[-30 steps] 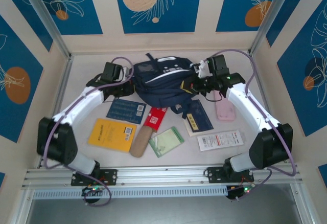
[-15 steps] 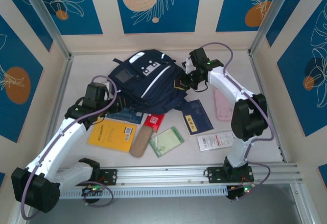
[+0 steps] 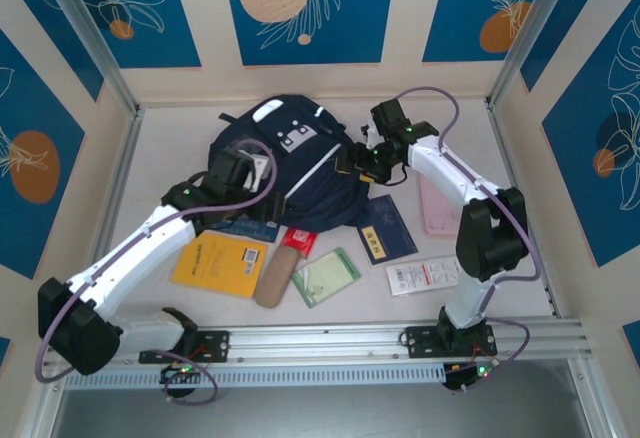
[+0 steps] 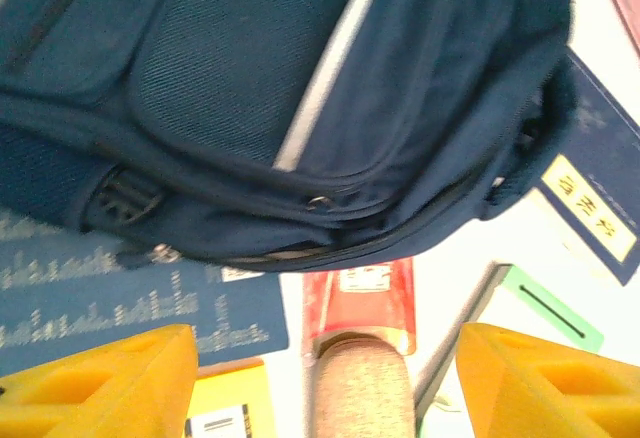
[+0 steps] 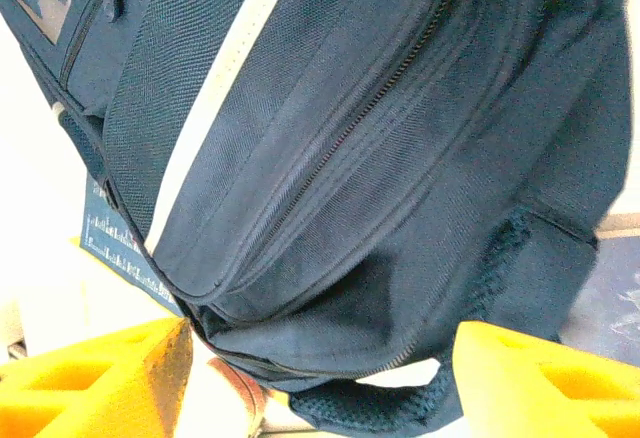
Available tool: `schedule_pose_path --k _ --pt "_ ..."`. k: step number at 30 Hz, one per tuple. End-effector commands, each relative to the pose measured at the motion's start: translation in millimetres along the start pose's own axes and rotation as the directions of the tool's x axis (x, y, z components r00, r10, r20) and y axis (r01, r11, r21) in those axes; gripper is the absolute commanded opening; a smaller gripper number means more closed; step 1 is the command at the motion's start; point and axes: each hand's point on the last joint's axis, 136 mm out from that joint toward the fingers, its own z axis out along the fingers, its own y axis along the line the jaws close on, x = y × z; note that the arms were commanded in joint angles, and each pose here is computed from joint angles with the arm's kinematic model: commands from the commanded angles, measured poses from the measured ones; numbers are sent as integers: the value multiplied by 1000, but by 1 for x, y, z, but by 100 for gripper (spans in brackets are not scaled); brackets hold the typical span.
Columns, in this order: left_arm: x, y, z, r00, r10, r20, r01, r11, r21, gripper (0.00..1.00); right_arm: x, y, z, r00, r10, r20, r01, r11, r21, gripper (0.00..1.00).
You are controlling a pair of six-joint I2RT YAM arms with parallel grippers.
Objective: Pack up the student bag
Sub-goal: Place the student bag at the top-center of the table, then rotate the book at the bottom-center of the table.
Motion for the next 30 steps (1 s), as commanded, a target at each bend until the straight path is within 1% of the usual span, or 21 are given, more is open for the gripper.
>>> schedule_pose_path --k 1,3,5,9,11,14,16,19,21,25,28,30 --pt "-2 -15 6 1000 20 -24 -19 999 40 68 9 -7 -21 998 -9 62 7 999 31 72" --pt "5 -24 14 999 3 -44 1 997 83 68 26 -12 -22 999 -8 50 7 1000 25 73" --pt "14 -29 21 997 13 -72 -6 996 93 68 47 -17 -21 999 12 31 -12 1000 11 73" --pt "38 -35 35 991 11 -130 3 994 109 68 93 -21 -13 996 82 -29 -83 994 -72 73" --pt "51 -38 41 987 30 -160 -14 995 99 68 112 -28 -7 995 83 -54 -87 994 -60 73" --pt "71 -49 48 976 62 -210 -40 994 105 68 140 -34 10 992 50 -119 -58 996 -63 73" --pt "88 -64 50 967 72 -245 -34 987 156 62 158 -37 22 983 32 -183 -45 996 -71 73" --pt "122 -82 51 940 97 -326 -20 972 233 52 174 -38 36 971 5 -241 -28 996 -90 73" --pt "145 -90 51 920 132 -369 -34 965 259 45 181 -39 42 966 -11 -260 -13 996 -90 73" --pt "179 -99 51 894 187 -406 -70 956 285 33 182 -47 48 967 -19 -252 1 997 -72 73" --pt "195 -103 54 881 202 -428 -77 954 291 27 182 -52 53 963 -19 -270 7 999 -45 73" --pt "204 -101 57 871 207 -445 -82 955 284 26 184 -54 56 959 -15 -284 3 999 -43 73"
